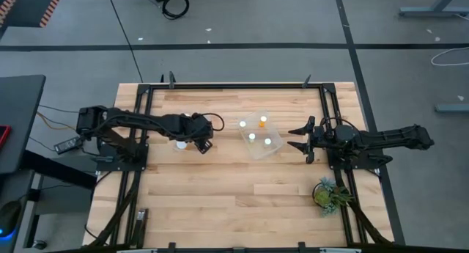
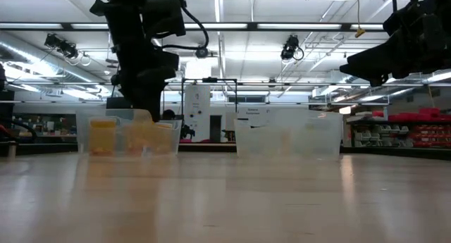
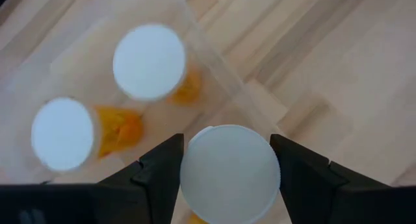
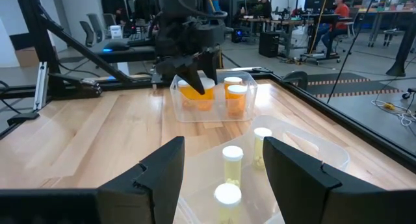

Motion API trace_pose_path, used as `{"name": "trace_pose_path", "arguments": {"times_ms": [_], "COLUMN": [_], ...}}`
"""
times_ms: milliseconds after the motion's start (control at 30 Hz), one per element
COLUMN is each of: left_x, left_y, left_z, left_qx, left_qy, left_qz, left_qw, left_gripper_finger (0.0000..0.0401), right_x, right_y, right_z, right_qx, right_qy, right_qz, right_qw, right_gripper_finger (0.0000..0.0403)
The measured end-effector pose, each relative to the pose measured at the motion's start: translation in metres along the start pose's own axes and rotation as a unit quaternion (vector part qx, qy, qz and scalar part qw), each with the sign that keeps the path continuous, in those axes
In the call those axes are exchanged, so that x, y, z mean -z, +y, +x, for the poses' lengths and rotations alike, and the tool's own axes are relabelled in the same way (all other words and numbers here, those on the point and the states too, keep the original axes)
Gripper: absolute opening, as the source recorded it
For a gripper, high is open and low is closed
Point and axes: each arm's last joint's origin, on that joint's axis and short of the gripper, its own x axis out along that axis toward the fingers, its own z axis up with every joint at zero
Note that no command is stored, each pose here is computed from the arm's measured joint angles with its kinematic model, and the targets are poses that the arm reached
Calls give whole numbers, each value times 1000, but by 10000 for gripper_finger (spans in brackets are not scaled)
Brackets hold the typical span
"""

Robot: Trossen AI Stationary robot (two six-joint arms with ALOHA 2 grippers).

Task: Pick and place medicine bottles into bin by pill shape (circle, oval)
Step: Put the large orange pill bottle into the left transparent bin

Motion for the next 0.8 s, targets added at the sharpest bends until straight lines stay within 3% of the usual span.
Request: {"name": "trace_pose_path", "arguments": {"times_ms": [567,800], "left_x": [2,3], "left_y": [-9,-9], "left_z": [12,12], "left_qx": [-11,-10], "left_qy": [4,6], "left_qz": [17,28], "left_qw": [1000,1000], "left_gripper_finger": [224,256], "right_x": [0,0], "right_y": [0,0], "right_z": [0,0], "right_qx": [0,0], "right_qy": [0,0], "right_qz": [0,0], "right_qw": [1000,1000], "right_gripper_finger": [216,216]}}
